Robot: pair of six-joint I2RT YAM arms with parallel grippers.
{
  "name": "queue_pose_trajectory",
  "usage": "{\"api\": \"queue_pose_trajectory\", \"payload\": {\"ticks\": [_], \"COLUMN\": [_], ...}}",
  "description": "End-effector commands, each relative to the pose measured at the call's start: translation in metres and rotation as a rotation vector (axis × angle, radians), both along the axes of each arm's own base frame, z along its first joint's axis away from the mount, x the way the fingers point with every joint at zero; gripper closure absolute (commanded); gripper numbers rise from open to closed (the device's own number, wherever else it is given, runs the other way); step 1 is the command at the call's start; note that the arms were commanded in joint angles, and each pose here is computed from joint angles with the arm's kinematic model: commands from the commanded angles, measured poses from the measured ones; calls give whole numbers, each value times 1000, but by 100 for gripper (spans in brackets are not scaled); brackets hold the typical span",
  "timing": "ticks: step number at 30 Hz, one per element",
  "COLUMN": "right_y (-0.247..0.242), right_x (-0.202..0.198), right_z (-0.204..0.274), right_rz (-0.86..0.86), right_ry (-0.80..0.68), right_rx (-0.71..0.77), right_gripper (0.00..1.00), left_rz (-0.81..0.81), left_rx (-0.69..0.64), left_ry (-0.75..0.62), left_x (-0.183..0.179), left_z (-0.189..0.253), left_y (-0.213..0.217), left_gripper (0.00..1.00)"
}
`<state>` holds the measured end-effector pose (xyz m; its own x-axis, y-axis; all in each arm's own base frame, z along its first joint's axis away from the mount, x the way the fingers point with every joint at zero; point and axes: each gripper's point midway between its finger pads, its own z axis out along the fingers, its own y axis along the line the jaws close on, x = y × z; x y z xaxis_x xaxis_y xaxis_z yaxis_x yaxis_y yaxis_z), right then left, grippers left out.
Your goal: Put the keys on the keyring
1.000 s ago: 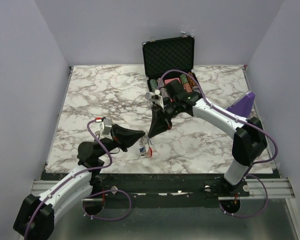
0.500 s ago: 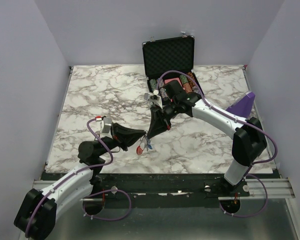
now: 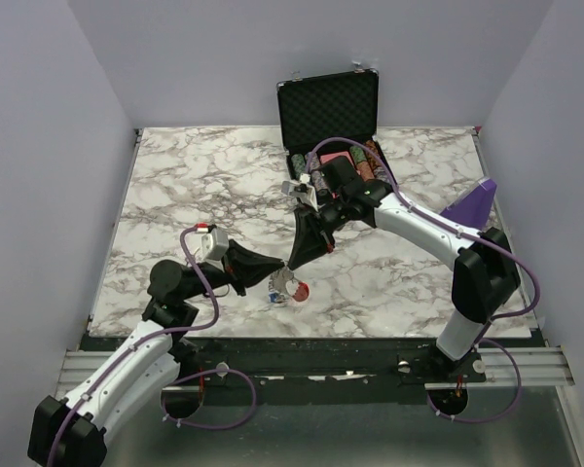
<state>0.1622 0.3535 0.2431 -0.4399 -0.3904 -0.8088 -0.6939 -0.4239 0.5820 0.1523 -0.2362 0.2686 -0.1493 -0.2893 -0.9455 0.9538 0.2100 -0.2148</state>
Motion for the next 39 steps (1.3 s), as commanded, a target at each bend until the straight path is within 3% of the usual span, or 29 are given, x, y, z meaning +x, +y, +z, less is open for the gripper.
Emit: {"api": "queue_pose_trajectory", "payload": {"ticks": [1,6,9,12,16,22,28,34,39], "right_y": [-7,-8,-9,-21,-51,-103,-149,-160,-162], "right_x": [-9,-8,5,38,84,122,124,112,112], "right_z": [17,17,14,0,-8,0,11,7,3], "right_rz": [52,47,-14,-142,-324,-555,-754,-783,-787], "right_ry": [24,15,-30,-199,-362,-454,-545,-587,-581], "right_rx": [68,72,47,-24,-110,-111,-44,-27,-30], "right_gripper": [97,86,69,52,45,33,16,10,8], "left_rz": [28,101,130,217,357,350,419,592,591], "left_rx": [132,207,250,303,366,320,234,234,218], "left_ry": [-35,-56,-65,-41,101,297,291,408,520], "left_x": [5,18,25,41,80,138,184,241,263], "left_z": [-9,-8,-6,-3,2,40,80,25,-52], "left_y": [4,11,13,21,32,2,-9,29,54], "left_gripper": [100,100,100,100,100,100,100,100,100]}}
